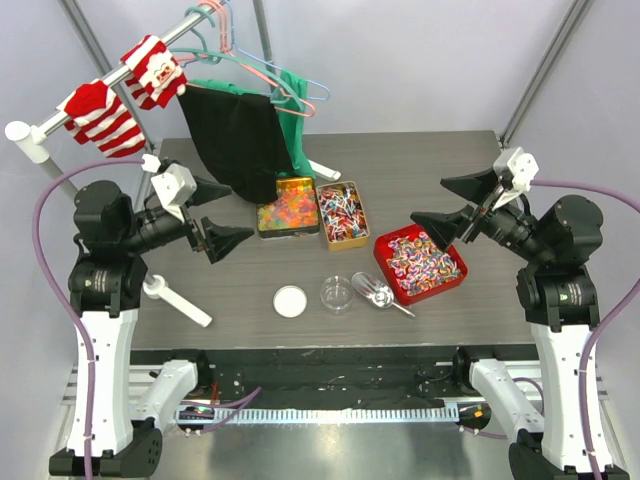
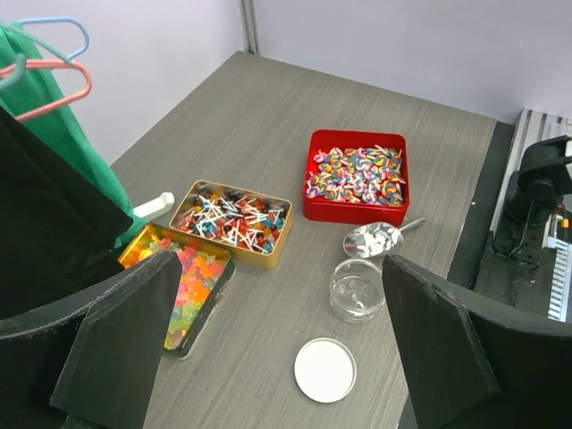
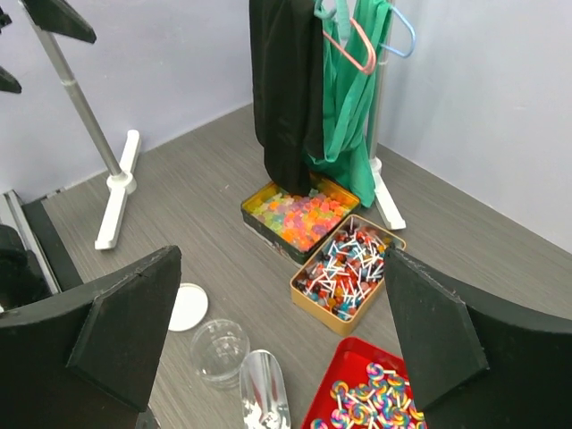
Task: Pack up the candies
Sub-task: Move the storage box to the center of the board.
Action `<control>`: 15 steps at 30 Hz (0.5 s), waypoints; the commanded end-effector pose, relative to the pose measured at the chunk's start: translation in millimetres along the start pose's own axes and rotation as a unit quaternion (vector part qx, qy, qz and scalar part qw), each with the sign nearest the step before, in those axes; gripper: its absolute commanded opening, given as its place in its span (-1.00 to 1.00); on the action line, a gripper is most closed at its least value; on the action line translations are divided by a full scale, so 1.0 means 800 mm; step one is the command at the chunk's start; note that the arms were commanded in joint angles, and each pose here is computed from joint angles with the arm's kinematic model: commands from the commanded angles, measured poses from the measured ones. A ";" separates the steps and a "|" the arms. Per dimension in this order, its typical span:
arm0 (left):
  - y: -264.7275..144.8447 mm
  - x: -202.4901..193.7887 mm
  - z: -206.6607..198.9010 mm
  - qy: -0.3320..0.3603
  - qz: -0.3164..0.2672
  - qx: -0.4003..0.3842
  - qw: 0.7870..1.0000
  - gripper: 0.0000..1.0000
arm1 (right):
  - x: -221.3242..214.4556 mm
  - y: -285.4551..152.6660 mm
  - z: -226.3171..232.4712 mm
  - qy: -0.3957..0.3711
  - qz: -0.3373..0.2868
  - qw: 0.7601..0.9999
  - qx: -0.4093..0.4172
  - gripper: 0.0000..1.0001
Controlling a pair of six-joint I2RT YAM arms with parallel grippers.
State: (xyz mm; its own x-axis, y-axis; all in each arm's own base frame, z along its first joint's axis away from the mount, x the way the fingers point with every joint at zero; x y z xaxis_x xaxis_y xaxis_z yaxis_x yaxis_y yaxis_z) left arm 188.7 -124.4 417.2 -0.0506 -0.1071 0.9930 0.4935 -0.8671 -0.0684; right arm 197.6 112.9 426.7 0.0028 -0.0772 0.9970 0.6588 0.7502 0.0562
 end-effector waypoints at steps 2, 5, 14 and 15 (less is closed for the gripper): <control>0.018 -0.019 0.023 -0.002 0.003 0.017 1.000 1.00 | -0.022 0.009 -0.016 -0.049 0.014 0.999 0.009 1.00; 0.041 -0.046 0.038 0.005 0.038 0.046 0.998 0.99 | -0.029 0.014 -0.031 -0.048 0.014 0.999 -0.013 0.99; 0.133 -0.145 0.054 0.071 0.170 0.088 0.979 0.99 | -0.050 0.021 -0.060 -0.051 0.026 0.997 -0.056 0.99; 0.143 -0.154 0.050 0.084 0.183 0.079 0.976 0.98 | -0.049 0.021 -0.060 -0.052 0.025 0.997 -0.057 0.99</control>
State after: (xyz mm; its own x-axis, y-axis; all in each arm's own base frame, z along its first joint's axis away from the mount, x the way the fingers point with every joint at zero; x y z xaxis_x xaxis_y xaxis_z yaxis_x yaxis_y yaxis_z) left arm 255.5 -185.6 304.4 0.0898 -0.3614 0.9281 0.5193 -0.7782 -0.3532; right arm 239.9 102.2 371.6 0.0581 0.0100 0.9983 0.7145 0.6979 -0.0486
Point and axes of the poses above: each gripper's point midway between its finger pads, its own y axis out along the fingers, its own z axis along the line the jaws close on, x = y × z, the point moved 3 cm from there along -y, back along the fingers, and after that the axes turned 2 degrees about y, right-handed, at the moved point
